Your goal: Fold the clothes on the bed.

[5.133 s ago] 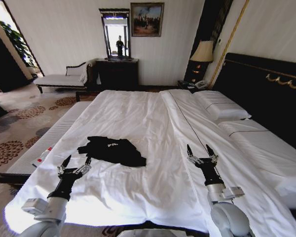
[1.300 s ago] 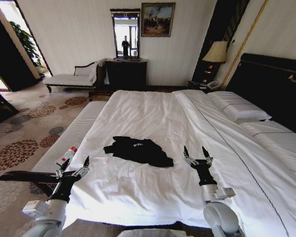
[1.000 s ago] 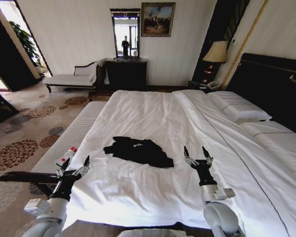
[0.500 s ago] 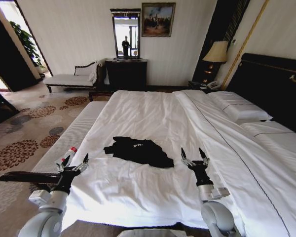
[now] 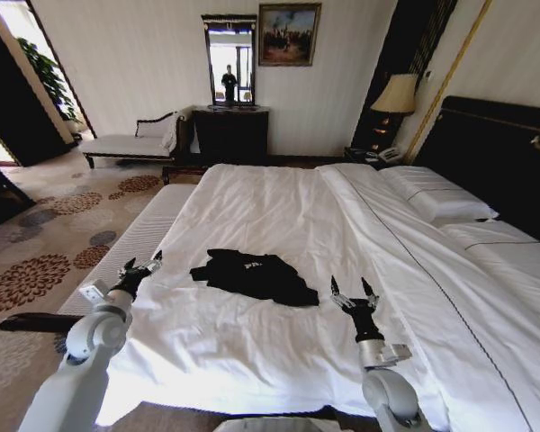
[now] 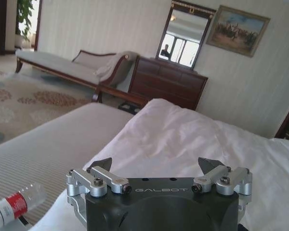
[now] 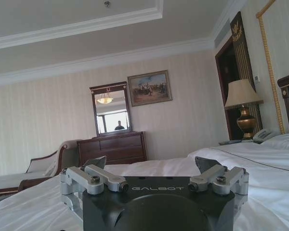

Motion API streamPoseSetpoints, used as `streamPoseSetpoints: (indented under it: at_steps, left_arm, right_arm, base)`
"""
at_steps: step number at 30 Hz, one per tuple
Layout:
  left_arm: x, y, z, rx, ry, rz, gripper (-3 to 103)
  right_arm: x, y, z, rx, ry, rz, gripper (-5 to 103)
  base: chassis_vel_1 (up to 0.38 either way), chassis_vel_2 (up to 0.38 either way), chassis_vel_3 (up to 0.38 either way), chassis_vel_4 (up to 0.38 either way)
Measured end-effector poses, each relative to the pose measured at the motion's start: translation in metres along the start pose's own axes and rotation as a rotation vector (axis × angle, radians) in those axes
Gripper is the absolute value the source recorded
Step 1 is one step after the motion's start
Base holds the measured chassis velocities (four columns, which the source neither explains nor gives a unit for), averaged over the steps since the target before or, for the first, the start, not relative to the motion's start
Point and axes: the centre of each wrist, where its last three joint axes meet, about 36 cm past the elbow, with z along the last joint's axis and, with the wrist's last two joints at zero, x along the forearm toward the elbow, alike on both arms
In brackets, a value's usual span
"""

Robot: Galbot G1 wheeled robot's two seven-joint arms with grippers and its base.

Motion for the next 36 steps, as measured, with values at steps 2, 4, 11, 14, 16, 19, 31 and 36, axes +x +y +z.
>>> streamPoseSetpoints:
  at_steps: [2, 4, 11, 14, 16, 19, 31, 36]
  left_arm:
    - [-0.011, -0.003, -0.007, 0.023, 0.041, -0.004, 100]
    - [-0.028, -0.006, -0.018, 0.059, 0.12, -0.011, 100]
    - [-0.073, -0.032, -0.06, 0.041, 0.273, -0.046, 100]
    - [-0.081, -0.036, -0.068, 0.057, 0.282, -0.037, 100]
    - [-0.098, -0.045, -0.084, 0.111, 0.301, -0.008, 100]
    - [-0.112, -0.053, -0.093, 0.16, 0.323, 0.021, 100]
    - [-0.166, -0.09, -0.038, 0.27, 0.468, -0.004, 100]
    - [-0.182, -0.099, 0.001, 0.29, 0.524, -0.021, 100]
  right_arm:
    - [-0.001, -0.003, 0.001, 0.003, -0.002, 0.0, 100]
    - [-0.006, -0.007, 0.004, 0.007, -0.005, -0.003, 100]
    - [-0.013, -0.006, 0.021, 0.008, 0.001, -0.026, 100]
    - [-0.012, -0.006, 0.023, 0.013, 0.001, -0.028, 100]
    - [-0.012, -0.008, 0.024, 0.021, -0.004, -0.026, 100]
    - [-0.013, -0.01, 0.024, 0.026, -0.01, -0.023, 100]
    - [-0.015, -0.008, 0.025, 0.034, -0.018, -0.021, 100]
    - [-0.014, -0.008, 0.026, 0.039, -0.012, -0.022, 100]
  base:
    - [0.0, 0.0, 0.0, 0.0]
    - [0.0, 0.0, 0.0, 0.0]
    - [0.0, 0.0, 0.0, 0.0]
    - [0.0, 0.0, 0.0, 0.0]
    - [0.0, 0.0, 0.0, 0.0]
    - [0.0, 0.0, 0.0, 0.0]
    - [0.0, 0.0, 0.0, 0.0]
    - [0.0, 0.0, 0.0, 0.0]
